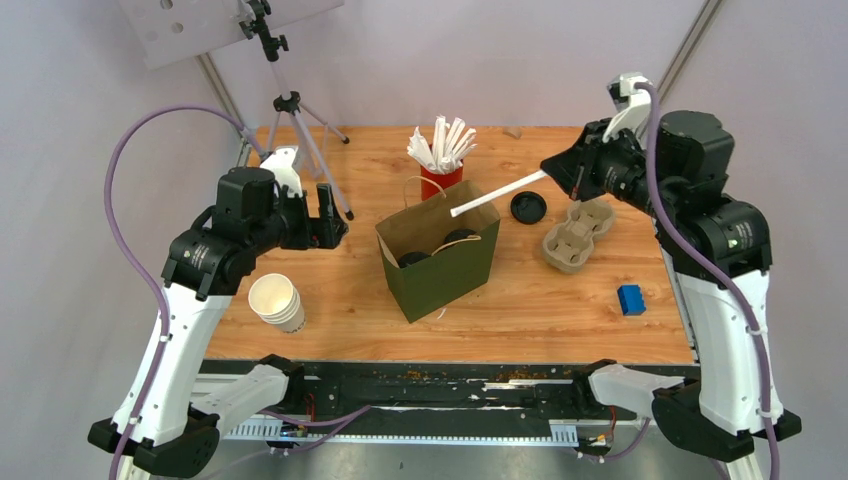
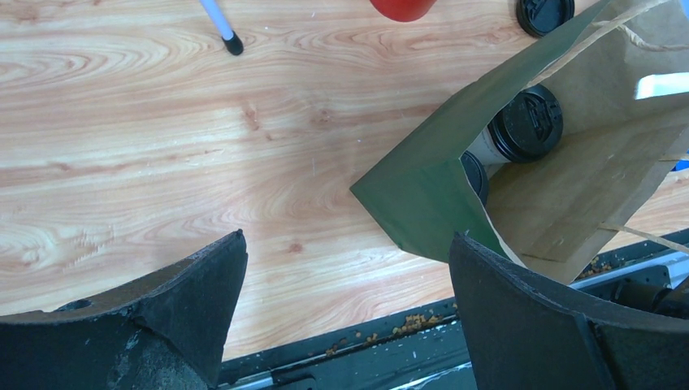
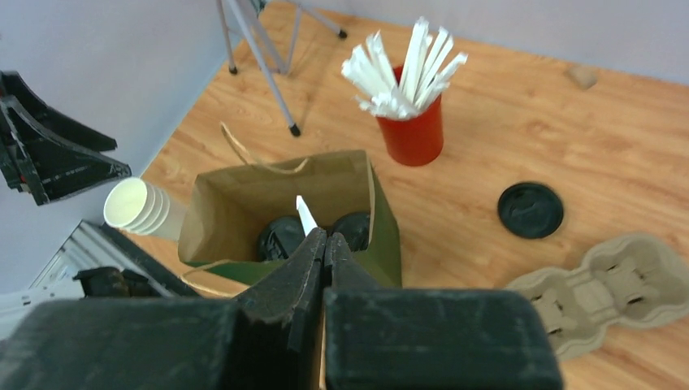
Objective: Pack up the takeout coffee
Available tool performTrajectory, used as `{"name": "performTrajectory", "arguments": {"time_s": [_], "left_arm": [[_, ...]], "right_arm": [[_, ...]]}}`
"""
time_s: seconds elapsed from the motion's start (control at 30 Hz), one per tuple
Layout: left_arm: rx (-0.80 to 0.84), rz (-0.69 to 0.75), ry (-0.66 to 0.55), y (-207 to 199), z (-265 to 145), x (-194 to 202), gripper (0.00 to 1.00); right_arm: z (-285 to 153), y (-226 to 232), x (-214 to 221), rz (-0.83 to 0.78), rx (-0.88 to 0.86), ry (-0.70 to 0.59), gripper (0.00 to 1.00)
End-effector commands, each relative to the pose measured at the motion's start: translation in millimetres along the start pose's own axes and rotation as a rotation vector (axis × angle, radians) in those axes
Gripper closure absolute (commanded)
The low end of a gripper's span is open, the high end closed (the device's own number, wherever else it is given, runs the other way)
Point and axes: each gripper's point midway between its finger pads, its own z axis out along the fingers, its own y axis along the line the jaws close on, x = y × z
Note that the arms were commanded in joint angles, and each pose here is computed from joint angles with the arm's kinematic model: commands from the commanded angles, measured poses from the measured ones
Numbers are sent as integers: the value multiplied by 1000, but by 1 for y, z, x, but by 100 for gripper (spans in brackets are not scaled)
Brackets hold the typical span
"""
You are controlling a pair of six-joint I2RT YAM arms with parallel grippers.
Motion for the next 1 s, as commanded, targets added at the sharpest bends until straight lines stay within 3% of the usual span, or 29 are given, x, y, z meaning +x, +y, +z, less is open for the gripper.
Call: {"name": "performTrajectory", "arguments": {"time_s": [0.0,0.23,0.73,0.87,0.97], "left_arm": [[7,-1,-44,-2,-12,-11,0],[22,-11,-41,-5,-14,-8,0],[-23,-8,-47,4,-10,-7,0],[-27,0,-39,5,-6,-8,0],[-28,13,-29,5,-5,-7,0]], "right_arm": [[16,12,18,70,-81,56,100],[60,19,34,150,-182,55,100],[147,29,106,262,-307,275,100],[157,21,113,234,-272,327,86],[164,11,115,194,-228,358,69]]}}
